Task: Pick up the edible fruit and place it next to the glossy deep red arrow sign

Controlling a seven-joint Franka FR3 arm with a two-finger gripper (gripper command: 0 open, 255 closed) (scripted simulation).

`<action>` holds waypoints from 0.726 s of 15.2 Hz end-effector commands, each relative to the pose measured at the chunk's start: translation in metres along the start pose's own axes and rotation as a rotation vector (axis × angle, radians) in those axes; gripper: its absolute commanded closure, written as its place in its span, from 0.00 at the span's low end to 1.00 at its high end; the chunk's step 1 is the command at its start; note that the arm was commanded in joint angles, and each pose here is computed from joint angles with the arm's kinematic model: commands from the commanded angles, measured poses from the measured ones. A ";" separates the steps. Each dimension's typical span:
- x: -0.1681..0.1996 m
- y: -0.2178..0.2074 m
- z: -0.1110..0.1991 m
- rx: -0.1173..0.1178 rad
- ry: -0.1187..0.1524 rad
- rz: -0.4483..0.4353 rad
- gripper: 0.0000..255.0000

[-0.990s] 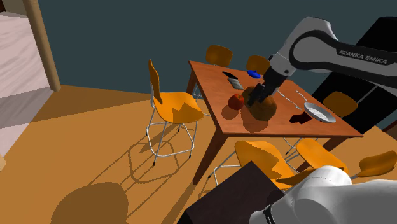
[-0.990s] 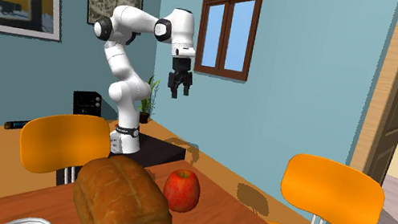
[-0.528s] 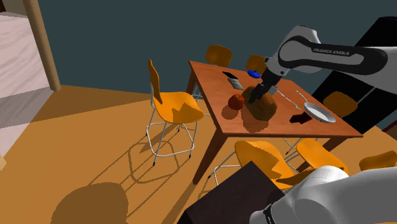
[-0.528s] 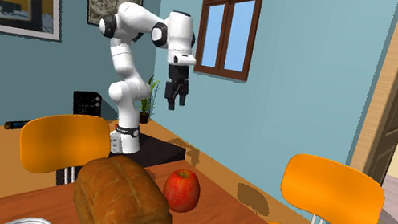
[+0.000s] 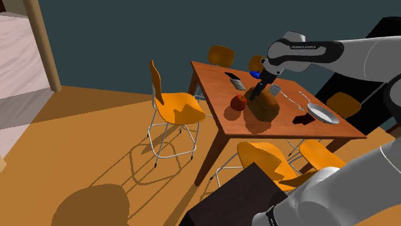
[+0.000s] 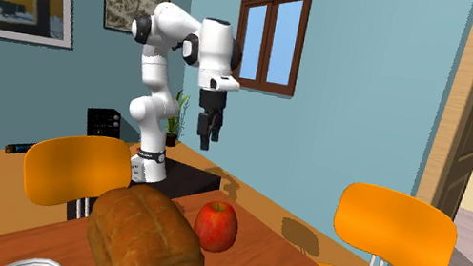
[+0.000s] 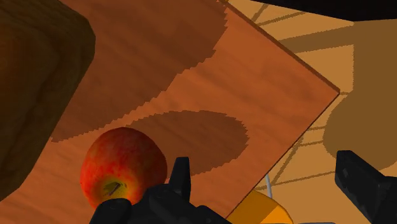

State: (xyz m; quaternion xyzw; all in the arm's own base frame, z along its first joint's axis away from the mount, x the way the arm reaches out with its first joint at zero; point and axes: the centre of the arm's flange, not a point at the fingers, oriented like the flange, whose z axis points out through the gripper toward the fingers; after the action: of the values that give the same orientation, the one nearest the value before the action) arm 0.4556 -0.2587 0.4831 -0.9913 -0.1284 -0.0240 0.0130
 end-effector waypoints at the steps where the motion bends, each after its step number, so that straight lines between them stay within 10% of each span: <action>1: 0.009 0.024 0.006 -0.003 -0.004 -0.038 0.00; 11: 0.071 0.133 0.044 -0.014 -0.020 -0.204 0.00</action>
State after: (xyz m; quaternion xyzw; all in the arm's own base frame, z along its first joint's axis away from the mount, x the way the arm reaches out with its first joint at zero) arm 0.5477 -0.3602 0.4442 -0.9756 -0.2188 -0.0165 0.0024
